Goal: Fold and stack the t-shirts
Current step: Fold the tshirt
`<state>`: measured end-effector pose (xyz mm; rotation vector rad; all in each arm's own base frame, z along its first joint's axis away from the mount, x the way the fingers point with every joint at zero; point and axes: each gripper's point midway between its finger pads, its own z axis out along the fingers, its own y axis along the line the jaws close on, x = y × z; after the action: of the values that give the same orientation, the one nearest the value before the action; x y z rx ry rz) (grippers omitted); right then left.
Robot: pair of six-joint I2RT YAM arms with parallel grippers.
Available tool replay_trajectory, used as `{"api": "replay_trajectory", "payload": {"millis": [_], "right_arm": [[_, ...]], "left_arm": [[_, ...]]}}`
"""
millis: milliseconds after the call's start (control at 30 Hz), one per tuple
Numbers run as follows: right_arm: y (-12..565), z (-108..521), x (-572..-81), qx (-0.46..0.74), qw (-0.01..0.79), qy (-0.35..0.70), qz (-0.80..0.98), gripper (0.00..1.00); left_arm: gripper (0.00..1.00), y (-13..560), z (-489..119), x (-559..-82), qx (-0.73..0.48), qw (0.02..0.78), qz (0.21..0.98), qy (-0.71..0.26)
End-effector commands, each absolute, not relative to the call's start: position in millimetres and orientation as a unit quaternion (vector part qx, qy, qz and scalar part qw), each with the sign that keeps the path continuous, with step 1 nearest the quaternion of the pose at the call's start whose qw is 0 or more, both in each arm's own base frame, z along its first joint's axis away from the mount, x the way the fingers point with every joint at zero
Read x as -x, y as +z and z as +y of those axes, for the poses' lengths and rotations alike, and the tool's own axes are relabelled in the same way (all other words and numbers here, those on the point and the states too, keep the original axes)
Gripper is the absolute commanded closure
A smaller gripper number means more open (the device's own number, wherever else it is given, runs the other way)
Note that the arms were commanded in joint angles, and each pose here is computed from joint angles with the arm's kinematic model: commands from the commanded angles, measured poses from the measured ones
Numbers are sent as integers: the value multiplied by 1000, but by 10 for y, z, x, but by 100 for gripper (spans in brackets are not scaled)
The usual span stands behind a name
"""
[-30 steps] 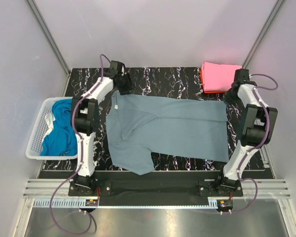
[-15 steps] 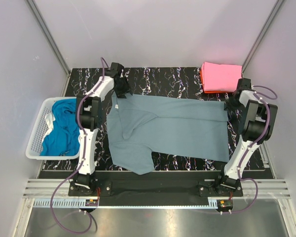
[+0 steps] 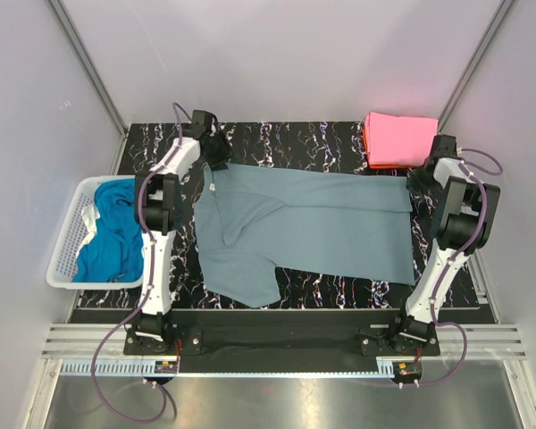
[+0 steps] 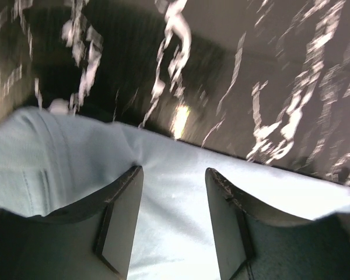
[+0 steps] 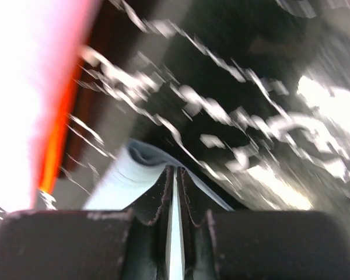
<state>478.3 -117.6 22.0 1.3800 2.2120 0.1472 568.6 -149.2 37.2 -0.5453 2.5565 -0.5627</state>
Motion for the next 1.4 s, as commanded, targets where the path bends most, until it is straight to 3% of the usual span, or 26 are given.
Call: {"api": "replay_trajectory", "payload": {"millis": [0, 100, 133, 200, 233, 300, 333, 500, 533, 733, 1000, 1267, 1367], "right_arm": [[490, -1334, -4989, -498, 281, 49, 819, 87], [873, -1294, -4843, -489, 292, 45, 820, 83], [981, -1270, -4787, -487, 296, 46, 820, 81], [1274, -1119, -4599, -469, 302, 56, 828, 76], [1362, -1059, -4526, -463, 301, 62, 831, 73], [1545, -759, -4329, -441, 296, 95, 842, 70], [1602, -614, -4269, -427, 297, 106, 848, 68], [1759, 290, -3721, -336, 282, 150, 886, 65], [1767, 642, -3615, -292, 277, 167, 900, 65], [1707, 1917, -2666, -86, 254, 266, 926, 53], [1231, 2970, -1505, 118, 220, 289, 924, 48], [839, 3508, -1398, 169, 199, 169, 950, 49], [796, 3690, -1311, 192, 207, 170, 944, 49]], "left_arm": [[47, 964, -1475, -6084, 175, 303, 888, -298], [46, 1569, -1403, -5972, 147, 360, 874, -291], [45, 2053, -1337, -5868, 143, 400, 859, -286], [44, 2064, -1240, -5562, 145, 388, 873, -256], [43, 2378, -1179, -5393, 142, 410, 867, -244], [43, 2255, -1181, -4978, 124, 373, 894, -216], [43, 2453, -1150, -4771, 114, 385, 893, -203], [43, 2193, -1377, -3587, 39, 335, 922, -188], [43, 1929, -1351, -3346, 38, 307, 935, -174], [40, 1781, -1312, -2500, 26, 298, 930, -212], [38, 1868, -1007, -2319, 80, 301, 923, -227], [37, 2089, -905, -2480, 129, 322, 900, -265], [37, 2067, -887, -2509, 133, 322, 899, -265]]}}
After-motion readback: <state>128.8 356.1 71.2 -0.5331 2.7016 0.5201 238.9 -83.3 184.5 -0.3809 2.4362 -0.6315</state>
